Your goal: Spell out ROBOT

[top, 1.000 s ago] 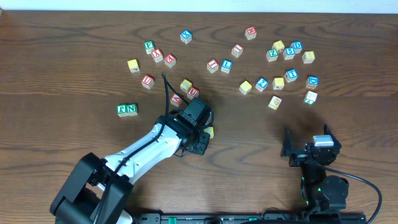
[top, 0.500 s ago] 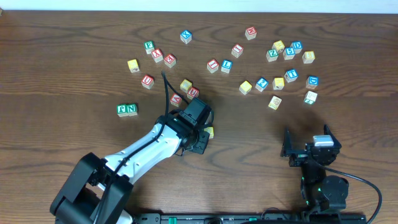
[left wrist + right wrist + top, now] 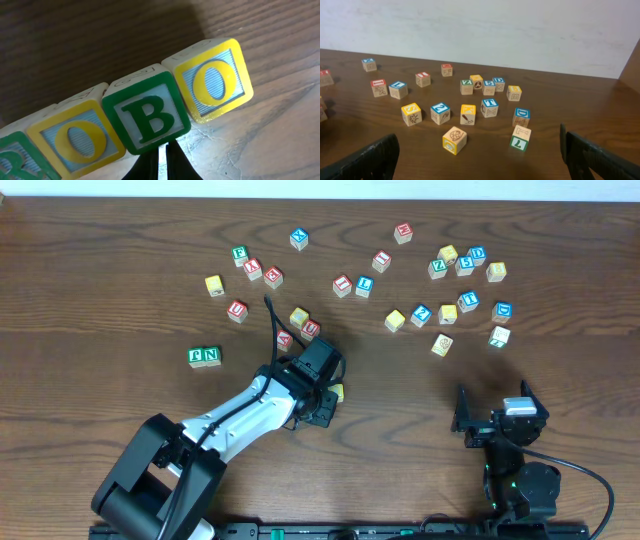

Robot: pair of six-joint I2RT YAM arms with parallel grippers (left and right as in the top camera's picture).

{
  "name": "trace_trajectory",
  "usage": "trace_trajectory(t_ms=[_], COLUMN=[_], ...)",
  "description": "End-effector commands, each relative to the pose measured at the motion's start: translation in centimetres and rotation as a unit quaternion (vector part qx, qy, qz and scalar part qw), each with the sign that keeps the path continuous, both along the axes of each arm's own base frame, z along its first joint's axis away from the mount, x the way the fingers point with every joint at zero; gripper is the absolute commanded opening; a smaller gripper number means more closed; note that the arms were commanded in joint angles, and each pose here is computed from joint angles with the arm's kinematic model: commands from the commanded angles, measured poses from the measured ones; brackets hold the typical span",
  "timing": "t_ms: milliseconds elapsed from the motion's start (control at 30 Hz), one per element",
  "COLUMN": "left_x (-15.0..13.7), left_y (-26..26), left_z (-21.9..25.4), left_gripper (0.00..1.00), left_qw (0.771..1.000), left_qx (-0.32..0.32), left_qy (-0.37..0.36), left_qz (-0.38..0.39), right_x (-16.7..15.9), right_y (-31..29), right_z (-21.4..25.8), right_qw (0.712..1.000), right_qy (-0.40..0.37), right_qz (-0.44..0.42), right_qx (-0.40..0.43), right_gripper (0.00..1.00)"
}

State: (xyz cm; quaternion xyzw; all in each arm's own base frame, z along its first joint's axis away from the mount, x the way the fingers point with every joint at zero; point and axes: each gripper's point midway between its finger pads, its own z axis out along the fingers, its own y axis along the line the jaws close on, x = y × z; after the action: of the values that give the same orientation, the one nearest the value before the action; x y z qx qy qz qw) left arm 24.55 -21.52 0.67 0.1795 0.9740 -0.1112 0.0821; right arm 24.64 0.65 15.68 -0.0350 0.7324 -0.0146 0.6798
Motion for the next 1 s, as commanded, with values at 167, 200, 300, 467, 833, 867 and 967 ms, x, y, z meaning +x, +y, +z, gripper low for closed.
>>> trace_trajectory(t_ms=[167, 200, 300, 467, 833, 867, 967], left_x=[0.0, 0.1, 0.1, 0.2, -0.5, -0.5, -0.3], left_y=[0.3, 0.2, 0.2, 0.0, -0.8, -0.8, -0.8], left_z=[-0.4, -0.4, -0.3, -0.1, 0.3, 0.5, 1.2], left_gripper=[0.07, 0.08, 0.07, 0.08, 0.08, 0.08, 0.07], left_qw=[1.000, 1.000, 1.000, 1.000, 1.000, 1.000, 1.000], left_qx=[0.007, 0.006, 0.004, 0.002, -0.023, -0.024, -0.030], left_qy=[0.000, -0.001, -0.003, -0.004, 0.013, 0.011, 0.003], left_qz=[0.004, 0.004, 0.004, 0.003, -0.004, -0.003, -0.003], right_x=[0.0, 0.0, 0.0, 0.0, 0.0, 0.0, 0.0], right_y=[-0.3, -0.3, -0.3, -0.3, -0.3, -0.3, -0.3], right_z=[-0.1, -0.1, -0.1, -0.1, -0.1, -0.1, -0.1], right_qw=[1.000, 1.000, 1.000, 1.000, 1.000, 1.000, 1.000], right_qy=[0.001, 0.000, 0.001, 0.000, 0.001, 0.001, 0.001], right_qz=[-0.008, -0.008, -0.008, -0.008, -0.008, -0.008, -0.008], right_qx=[0.004, 0.004, 0.004, 0.004, 0.004, 0.004, 0.004], right_gripper=[0.99, 0.99, 0.99, 0.99, 0.99, 0.99, 0.99])
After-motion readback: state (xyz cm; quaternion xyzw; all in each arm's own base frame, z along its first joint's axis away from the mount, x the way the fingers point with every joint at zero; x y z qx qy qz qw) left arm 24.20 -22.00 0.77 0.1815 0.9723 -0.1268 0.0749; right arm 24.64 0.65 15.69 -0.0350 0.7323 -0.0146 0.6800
